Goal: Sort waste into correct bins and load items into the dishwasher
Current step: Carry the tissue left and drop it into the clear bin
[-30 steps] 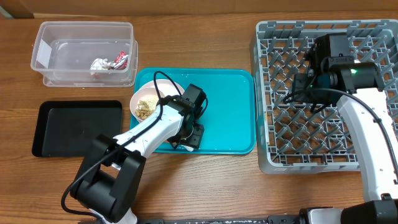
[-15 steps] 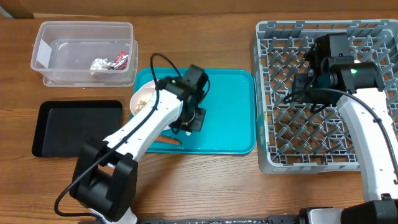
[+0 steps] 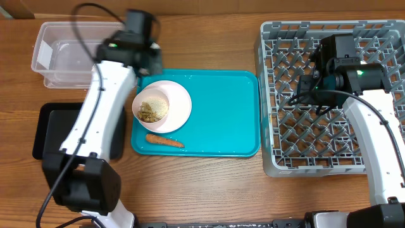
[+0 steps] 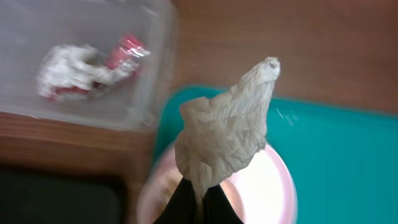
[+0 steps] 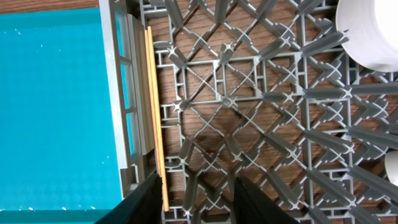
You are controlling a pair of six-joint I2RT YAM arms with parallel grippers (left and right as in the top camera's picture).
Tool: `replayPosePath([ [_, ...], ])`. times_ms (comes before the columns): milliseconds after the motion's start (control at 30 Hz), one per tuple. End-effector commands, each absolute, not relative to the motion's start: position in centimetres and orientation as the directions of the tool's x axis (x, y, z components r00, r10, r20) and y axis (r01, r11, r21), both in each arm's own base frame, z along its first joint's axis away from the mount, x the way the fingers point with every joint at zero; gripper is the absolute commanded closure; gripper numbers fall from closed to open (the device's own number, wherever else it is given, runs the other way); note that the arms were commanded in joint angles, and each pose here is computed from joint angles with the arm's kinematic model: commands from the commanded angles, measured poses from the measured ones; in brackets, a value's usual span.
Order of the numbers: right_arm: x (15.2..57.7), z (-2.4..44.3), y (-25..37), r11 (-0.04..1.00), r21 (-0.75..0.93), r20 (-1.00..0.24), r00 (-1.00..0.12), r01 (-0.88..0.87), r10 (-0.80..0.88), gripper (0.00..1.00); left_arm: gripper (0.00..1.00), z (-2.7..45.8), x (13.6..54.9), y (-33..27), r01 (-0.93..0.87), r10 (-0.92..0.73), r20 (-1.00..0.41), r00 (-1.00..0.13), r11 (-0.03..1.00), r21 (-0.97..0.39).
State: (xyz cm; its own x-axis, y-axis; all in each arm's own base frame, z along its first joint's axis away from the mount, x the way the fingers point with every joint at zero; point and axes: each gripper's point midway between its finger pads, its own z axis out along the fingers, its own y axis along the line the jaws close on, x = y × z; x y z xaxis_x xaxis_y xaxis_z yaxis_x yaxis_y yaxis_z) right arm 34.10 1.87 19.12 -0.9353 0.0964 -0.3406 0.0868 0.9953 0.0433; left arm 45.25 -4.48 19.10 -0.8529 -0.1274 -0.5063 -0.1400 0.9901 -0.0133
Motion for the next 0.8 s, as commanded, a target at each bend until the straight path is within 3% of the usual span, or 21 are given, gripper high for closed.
replayPosePath([
  [0, 34.5, 19.9, 1.9, 0.994, 0.055, -0.363, -0.926, 0.092, 0.105, 0.6, 0.96, 20.3, 47.4, 0.8, -0.289, -0.256, -0.577, -0.776, 0.957, -0.036],
  [100, 34.5, 19.9, 1.9, 0.994, 0.055, -0.363, -0.926, 0.092, 0.106, 0.6, 0.92, 20.8, 49.0, 3.6, -0.355, -0.32, -0.623, -0.714, 0.932, -0.073],
  [433, 34.2, 19.8, 1.9, 0.994, 0.053, -0.351, -0.93, 0.093, 0.105, 0.6, 0.48, 18.1, 51.8, 7.7, -0.421, -0.373, -0.645, -0.667, 0.903, -0.088],
  [500, 34.2, 19.7, 1.9, 0.994, 0.053, -0.349, -0.931, 0.093, 0.106, 0.6, 0.35, 18.7, 51.8, 7.8, -0.418, -0.373, -0.652, -0.66, 0.903, -0.093],
  [633, 34.2, 19.7, 1.9, 0.994, 0.053, -0.35, -0.931, 0.093, 0.105, 0.6, 0.36, 19.4, 50.2, 5.3, -0.35, -0.369, -0.594, -0.715, 0.924, -0.152],
  [767, 34.2, 19.7, 1.9, 0.994, 0.053, -0.35, -0.931, 0.093, 0.106, 0.6, 0.39, 18.3, 46.1, -1.5, -0.223, -0.332, -0.395, -0.857, 0.929, -0.297],
])
